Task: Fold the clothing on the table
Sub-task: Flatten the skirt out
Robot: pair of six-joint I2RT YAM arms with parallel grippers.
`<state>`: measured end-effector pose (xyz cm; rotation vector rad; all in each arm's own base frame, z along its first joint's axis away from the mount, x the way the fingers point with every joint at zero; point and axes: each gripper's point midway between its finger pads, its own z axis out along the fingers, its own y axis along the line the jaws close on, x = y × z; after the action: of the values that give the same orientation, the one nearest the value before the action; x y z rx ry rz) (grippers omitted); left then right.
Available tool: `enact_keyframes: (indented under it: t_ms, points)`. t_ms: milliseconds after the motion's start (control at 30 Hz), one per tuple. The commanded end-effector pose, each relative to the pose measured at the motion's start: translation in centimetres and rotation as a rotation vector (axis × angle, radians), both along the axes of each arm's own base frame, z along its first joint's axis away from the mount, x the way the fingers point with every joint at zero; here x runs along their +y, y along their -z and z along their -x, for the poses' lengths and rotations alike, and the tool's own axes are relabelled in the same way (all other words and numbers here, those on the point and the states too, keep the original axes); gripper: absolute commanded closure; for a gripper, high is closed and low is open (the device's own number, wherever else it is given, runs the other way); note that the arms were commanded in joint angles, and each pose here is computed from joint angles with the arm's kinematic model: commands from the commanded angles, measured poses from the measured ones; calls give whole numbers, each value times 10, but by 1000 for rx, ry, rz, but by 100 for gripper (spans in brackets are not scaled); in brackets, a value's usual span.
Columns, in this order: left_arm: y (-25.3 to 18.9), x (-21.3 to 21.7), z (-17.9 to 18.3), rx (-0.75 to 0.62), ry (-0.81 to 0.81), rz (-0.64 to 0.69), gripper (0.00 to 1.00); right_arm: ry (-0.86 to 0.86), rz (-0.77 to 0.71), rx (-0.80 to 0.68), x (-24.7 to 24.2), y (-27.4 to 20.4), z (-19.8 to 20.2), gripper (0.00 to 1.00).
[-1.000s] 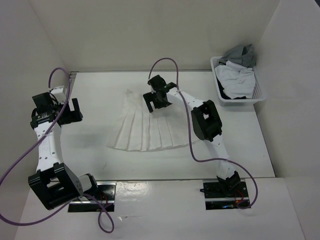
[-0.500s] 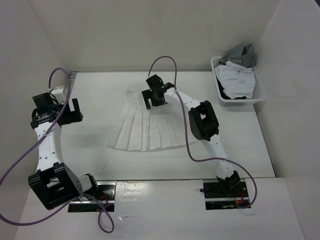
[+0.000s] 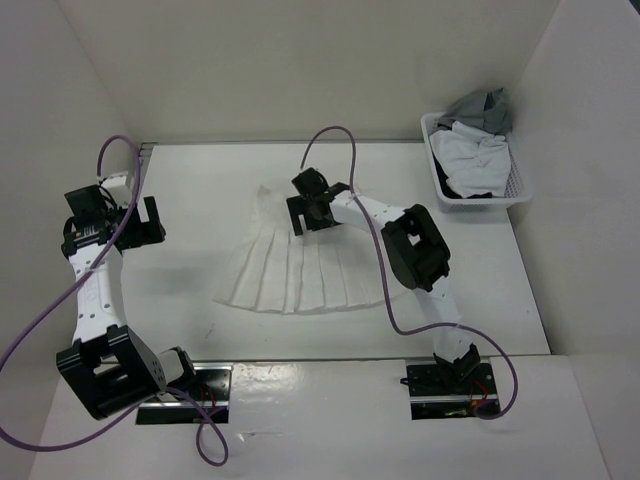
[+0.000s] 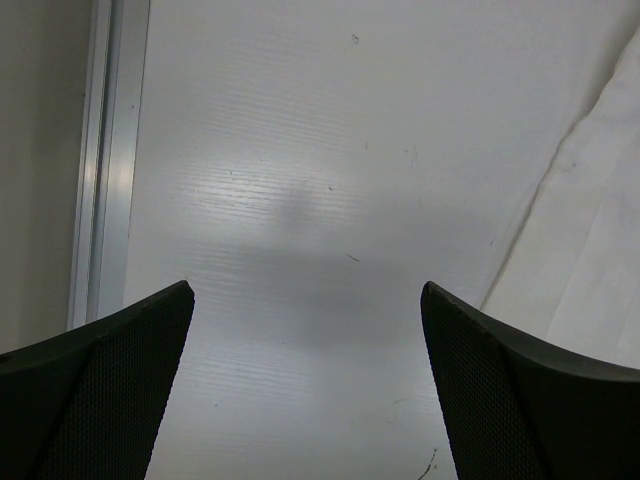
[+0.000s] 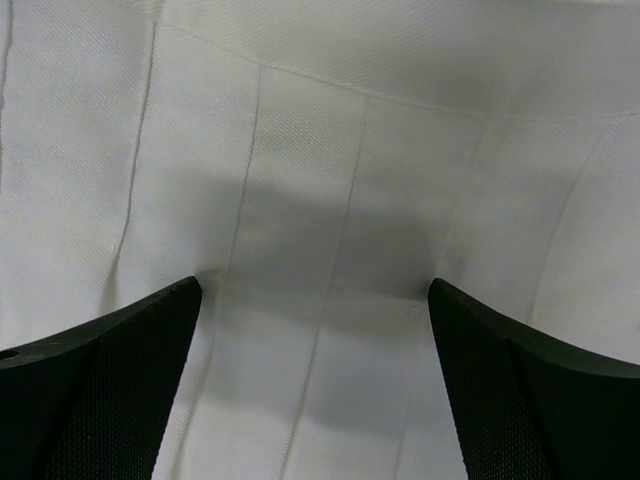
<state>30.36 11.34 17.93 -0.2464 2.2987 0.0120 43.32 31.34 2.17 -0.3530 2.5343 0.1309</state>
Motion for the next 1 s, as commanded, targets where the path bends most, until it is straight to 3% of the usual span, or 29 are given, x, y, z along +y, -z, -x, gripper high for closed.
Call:
enact_keyframes:
  t_ms: [0, 333, 433, 533, 567, 667, 733, 833, 967]
  points:
    - [-1, 0, -5, -22, 29, -9, 0, 38, 10, 53, -13, 9, 25, 2]
    - [0, -11, -4, -22, 73, 27, 0, -10, -1, 112, -5, 11, 56, 2]
    - [0, -25, -3, -33, 166, 54, 0, -29, -5, 27, 6, -30, 39, 2]
    - [-11, -59, -5, -44, 321, 86, 0, -45, -15, -133, 11, -103, 10, 2]
    - [-18, -71, -12, -61, 400, 94, 0, -71, -37, -225, 17, -146, -3, 2]
    - [-18, -104, -26, -50, 570, 132, 0, -126, -70, -348, 7, -217, -21, 2]
    - [-26, -115, -45, -72, 624, 126, 0, -127, -58, -396, -15, -241, -30, 1]
    - [-16, -140, -77, -60, 702, 142, 0, -197, 31, -422, -42, -240, -30, 1]
    - [23, -169, -114, 25, 759, 195, 4, -260, 131, -288, -97, -181, -22, 2]
